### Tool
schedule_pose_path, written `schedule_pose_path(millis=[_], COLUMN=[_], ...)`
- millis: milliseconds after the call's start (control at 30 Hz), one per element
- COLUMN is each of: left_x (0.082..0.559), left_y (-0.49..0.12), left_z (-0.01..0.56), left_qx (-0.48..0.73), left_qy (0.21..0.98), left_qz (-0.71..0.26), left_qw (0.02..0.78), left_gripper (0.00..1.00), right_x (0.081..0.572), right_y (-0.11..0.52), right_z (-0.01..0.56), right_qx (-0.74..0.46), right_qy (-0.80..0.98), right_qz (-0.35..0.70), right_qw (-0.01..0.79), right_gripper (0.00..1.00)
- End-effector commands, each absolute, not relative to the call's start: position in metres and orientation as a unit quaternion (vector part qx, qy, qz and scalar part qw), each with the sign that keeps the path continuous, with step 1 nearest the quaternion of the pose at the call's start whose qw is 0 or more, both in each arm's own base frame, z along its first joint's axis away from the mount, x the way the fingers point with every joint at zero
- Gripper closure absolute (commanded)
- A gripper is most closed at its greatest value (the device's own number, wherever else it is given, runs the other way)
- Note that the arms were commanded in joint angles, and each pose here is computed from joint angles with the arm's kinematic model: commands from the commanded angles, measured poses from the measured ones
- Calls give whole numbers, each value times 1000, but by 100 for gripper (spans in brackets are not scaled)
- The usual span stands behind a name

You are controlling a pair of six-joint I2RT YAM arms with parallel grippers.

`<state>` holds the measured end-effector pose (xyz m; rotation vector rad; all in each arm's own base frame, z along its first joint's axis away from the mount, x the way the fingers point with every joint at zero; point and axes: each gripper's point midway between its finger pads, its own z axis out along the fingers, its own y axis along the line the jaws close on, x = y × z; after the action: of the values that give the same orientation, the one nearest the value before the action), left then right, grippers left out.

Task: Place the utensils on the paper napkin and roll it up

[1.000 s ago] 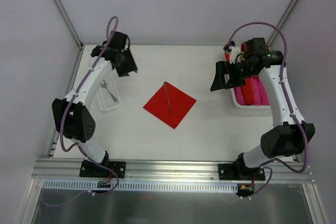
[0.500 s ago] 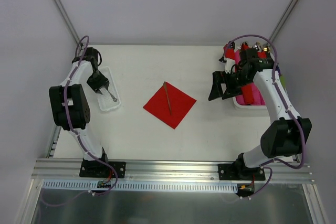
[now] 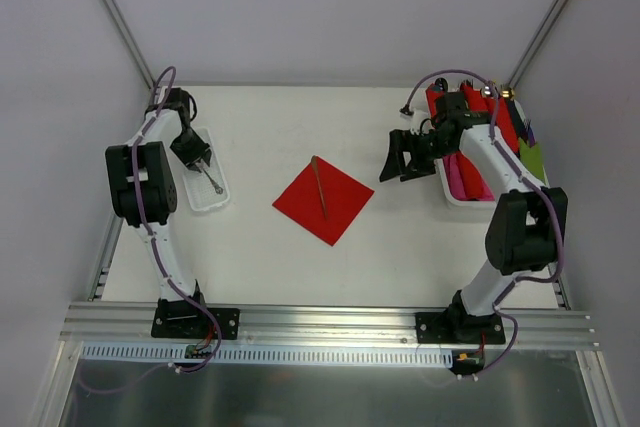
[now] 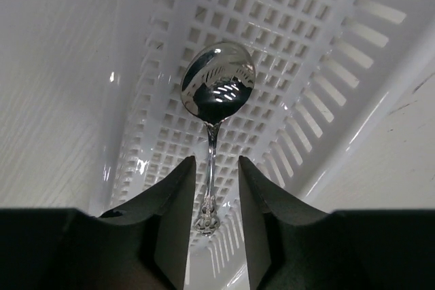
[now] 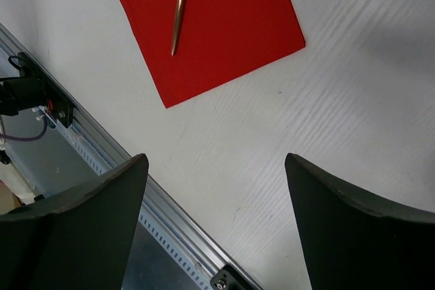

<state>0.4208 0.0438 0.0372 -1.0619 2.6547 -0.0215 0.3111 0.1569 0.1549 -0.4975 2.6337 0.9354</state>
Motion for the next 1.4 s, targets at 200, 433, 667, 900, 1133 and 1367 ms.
schedule_pose_path(millis=[200, 433, 667, 900, 1133, 1367], left_x=[418, 414, 419, 425, 415, 406], left_y=[38, 29, 18, -2, -19, -52], left_z=[24, 28, 74, 151, 194, 198], left_qx=[-363, -364, -345, -282, -250, -198], left_qy=[924, 923, 922, 917, 909, 921], left_qz=[-18, -43, -71, -120, -137, -141], left_qw=[118, 113, 163, 255, 303, 305], left_gripper=[84, 100, 100, 100, 100, 100], right_x=[346, 353, 360, 354, 343, 322], right_y=[202, 227, 238, 235, 230, 222], right_z=[118, 93, 63, 40, 21, 10], right_qx=[-143, -144, -110, -82, -27, 25], right_qy=[902, 904, 914, 922, 934, 941], right_qz=[378, 377, 373, 364, 352, 334], right_qw=[150, 144, 116, 99, 64, 43], right_gripper=[25, 40, 54, 58, 58, 60])
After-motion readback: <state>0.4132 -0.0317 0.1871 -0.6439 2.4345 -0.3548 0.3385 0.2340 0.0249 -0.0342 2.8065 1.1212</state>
